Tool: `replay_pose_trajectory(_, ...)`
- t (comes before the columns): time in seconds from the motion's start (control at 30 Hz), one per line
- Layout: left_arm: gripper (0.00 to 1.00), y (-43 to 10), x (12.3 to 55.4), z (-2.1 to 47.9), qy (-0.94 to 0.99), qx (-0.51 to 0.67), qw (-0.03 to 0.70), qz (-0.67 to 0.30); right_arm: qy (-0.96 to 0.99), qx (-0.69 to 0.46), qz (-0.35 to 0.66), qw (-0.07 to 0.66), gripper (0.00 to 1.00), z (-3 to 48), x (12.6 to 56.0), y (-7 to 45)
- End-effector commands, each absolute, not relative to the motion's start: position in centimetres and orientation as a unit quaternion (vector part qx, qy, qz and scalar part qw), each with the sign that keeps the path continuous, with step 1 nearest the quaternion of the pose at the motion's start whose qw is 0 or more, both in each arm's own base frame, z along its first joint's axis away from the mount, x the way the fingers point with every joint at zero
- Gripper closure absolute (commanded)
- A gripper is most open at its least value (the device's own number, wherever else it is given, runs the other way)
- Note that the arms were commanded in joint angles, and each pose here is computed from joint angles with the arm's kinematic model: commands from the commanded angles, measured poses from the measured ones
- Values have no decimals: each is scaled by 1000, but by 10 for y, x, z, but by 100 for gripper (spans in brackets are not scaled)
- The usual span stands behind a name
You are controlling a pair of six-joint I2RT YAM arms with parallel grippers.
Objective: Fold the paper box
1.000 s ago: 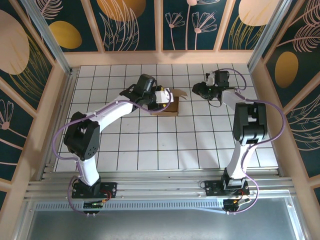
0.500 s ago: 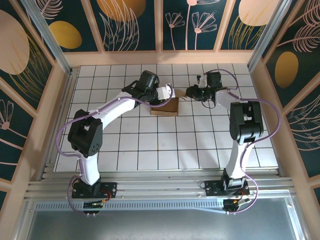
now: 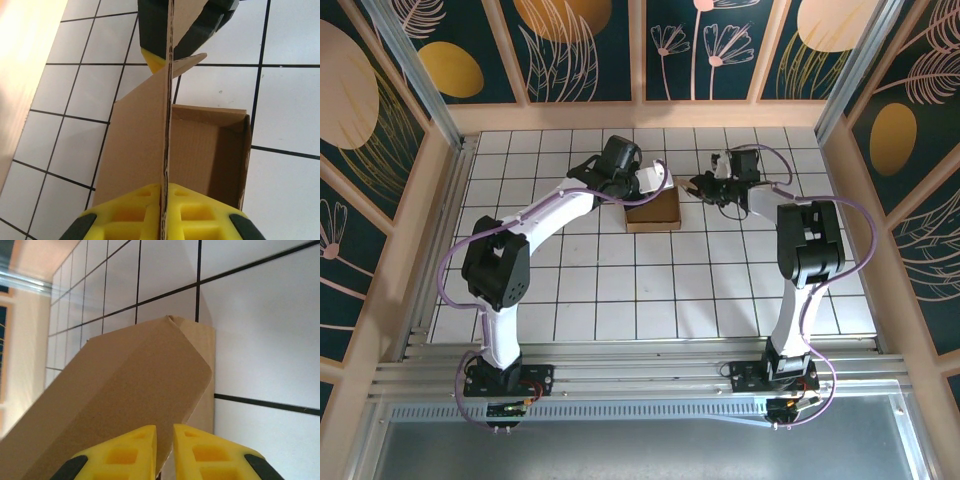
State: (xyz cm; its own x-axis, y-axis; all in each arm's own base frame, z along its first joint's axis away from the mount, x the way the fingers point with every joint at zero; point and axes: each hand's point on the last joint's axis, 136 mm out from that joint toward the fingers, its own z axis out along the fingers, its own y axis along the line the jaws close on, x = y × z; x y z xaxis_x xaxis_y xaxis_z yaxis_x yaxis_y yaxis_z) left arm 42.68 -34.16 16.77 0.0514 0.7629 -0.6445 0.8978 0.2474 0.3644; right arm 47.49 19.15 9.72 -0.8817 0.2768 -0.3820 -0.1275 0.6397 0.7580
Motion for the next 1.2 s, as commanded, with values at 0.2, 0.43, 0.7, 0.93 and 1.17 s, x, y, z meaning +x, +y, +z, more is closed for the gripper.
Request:
replay_pose_trajectory(0.2,94,-354,426,162,707,582,381,-130,802,66,550,223,83,146,462,227)
replay_pose_trajectory(0.43,95,-352,429,159,714,578,375,-123,831,11,453,324,58,143,464,206)
replay_pose_trajectory(0.7,96,-343,431,153,712,591,368,-90,788,-119,224,561,47,184,446,117)
replay_pose_trajectory(0.93,99,-349,432,158,704,600,367,-101,660,-316,58,679,25,192,394,140)
replay_pose_trajectory(1.17,99,-355,428,166,702,604,357,-122,659,-371,57,652,30,166,430,157)
